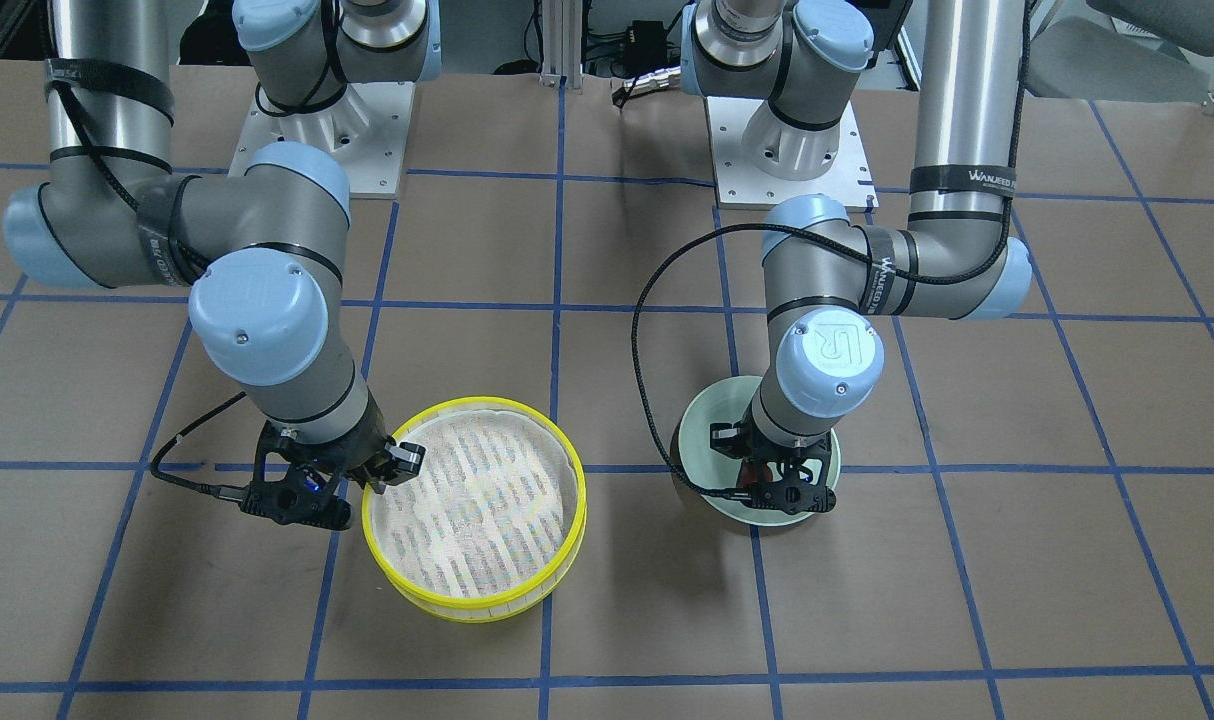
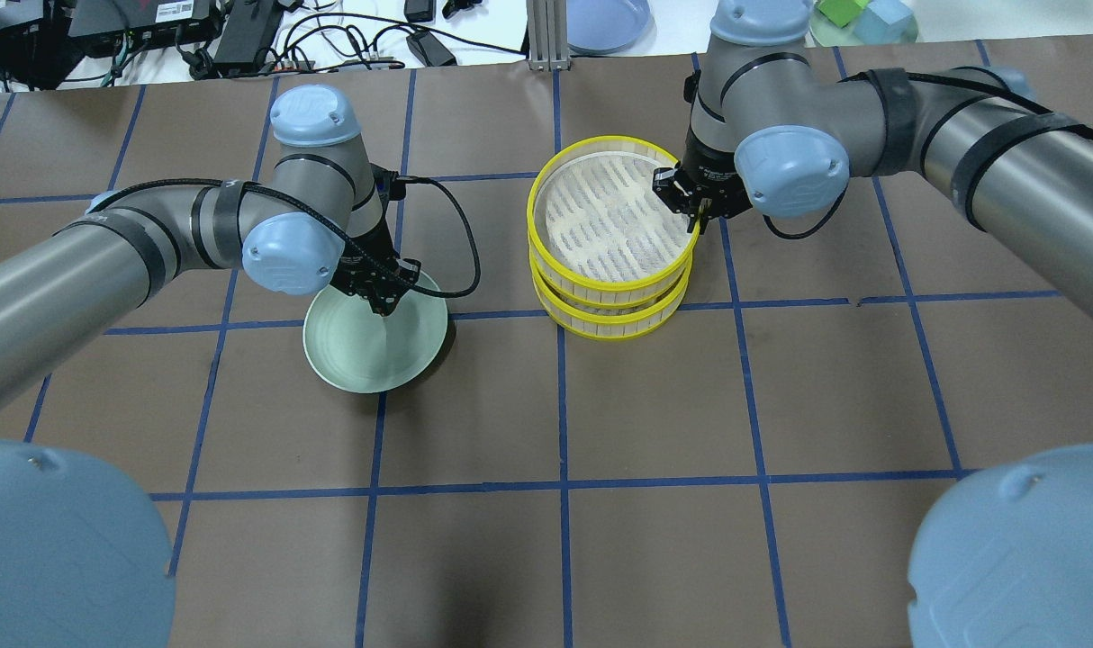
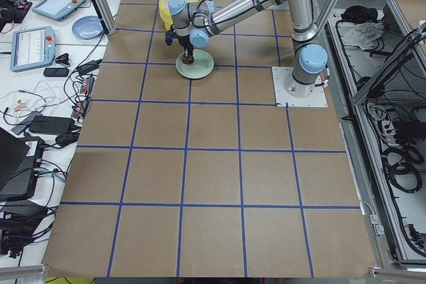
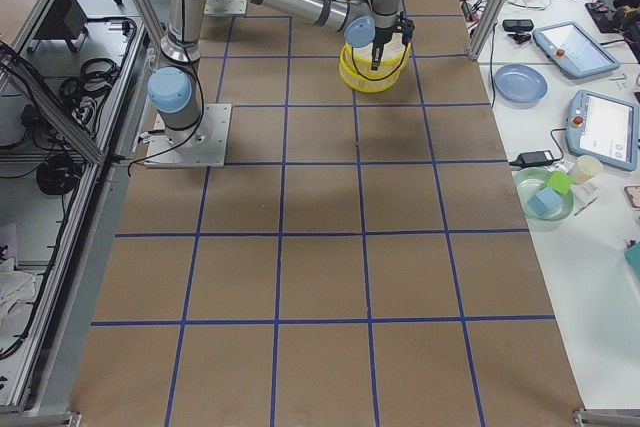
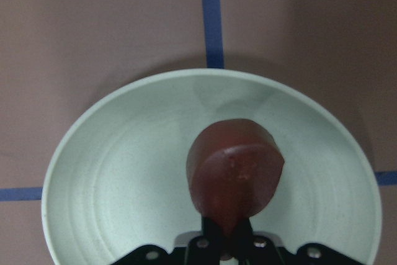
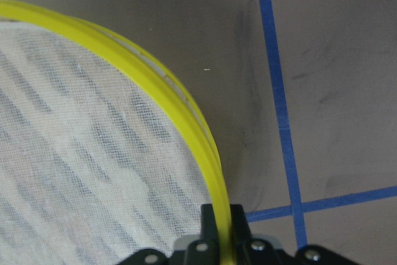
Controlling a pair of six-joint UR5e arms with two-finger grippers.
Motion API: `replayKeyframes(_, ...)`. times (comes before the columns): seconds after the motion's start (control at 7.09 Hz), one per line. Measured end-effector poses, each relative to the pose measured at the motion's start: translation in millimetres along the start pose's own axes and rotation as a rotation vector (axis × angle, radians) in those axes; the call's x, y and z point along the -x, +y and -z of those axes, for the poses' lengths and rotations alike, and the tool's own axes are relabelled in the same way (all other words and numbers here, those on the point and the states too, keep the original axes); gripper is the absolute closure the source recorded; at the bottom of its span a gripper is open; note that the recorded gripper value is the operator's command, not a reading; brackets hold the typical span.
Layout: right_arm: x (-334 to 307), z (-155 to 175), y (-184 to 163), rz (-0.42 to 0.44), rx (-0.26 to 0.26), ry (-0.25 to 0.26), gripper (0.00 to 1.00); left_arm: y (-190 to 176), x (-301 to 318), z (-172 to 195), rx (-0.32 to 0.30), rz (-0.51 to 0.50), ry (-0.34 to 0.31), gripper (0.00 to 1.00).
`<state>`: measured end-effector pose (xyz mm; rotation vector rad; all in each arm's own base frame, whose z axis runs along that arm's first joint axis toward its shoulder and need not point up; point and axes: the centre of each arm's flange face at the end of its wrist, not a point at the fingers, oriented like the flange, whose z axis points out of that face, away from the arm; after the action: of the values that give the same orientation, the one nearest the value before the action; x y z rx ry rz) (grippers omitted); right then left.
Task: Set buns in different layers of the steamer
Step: 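Lift the brown bun with the left gripper while the right holds the tier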
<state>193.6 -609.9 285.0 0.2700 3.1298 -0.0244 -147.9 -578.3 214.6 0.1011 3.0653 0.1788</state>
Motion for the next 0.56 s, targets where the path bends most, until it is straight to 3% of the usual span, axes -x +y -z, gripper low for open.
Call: replayKeyframes(0.56, 0.9, -7.4, 3.5, 0.036, 0.021, 0.031, 1.0, 14.7, -3.6, 72.7, -0.152, -0.011, 0.002, 0.94)
